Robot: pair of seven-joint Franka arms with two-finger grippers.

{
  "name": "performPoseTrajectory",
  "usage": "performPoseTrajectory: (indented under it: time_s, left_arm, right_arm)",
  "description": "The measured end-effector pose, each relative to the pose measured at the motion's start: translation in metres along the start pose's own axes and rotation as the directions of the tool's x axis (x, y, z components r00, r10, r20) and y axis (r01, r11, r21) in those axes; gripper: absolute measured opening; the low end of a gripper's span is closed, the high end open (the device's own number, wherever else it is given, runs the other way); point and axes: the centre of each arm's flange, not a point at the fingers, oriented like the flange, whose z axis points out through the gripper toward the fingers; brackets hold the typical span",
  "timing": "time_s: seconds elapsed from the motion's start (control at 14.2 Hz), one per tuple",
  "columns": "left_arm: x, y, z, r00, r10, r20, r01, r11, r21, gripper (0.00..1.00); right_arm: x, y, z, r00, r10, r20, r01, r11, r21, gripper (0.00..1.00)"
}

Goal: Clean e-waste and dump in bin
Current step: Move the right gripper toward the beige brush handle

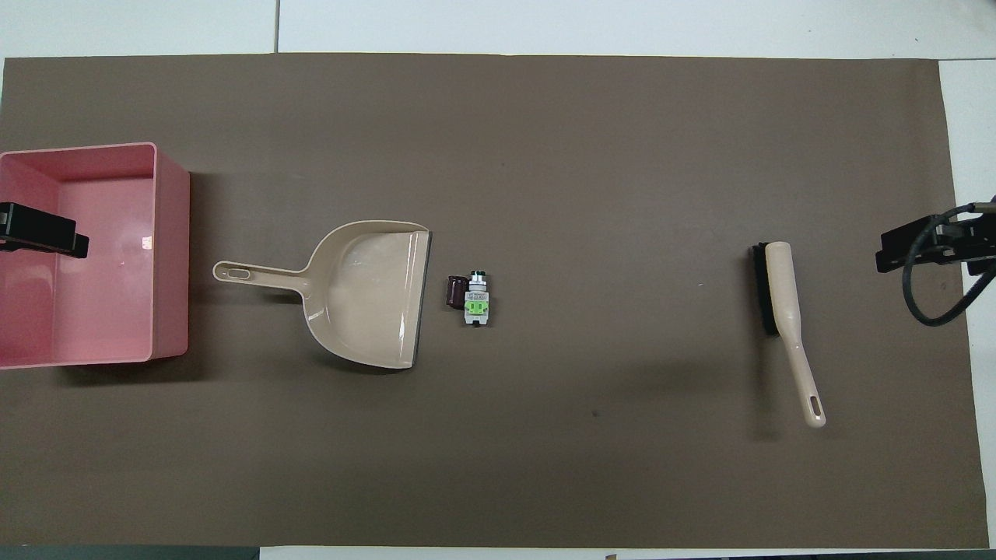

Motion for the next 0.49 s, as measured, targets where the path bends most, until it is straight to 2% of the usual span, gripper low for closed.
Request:
performPoseTrajectory:
  time_s: [0.28,0.49]
  left_arm:
    - [-0.002,0.002,0.002,1.0,0.004,0.023,-0.004,1.0,-0.002,0.99]
    - [-0.006,0.005,0.005,0.998,0.012,0.057,-0.011,1.0,-0.004,0.99]
  right_arm:
    - [-0.009,-0.002,0.023,1.0,-0.007,0.011,0.006,1.0,0.002,0.99]
    - [-0.029,-0.001,0.088,0.995,-0.094,0.021,0.093,0.996,0.008,0.99]
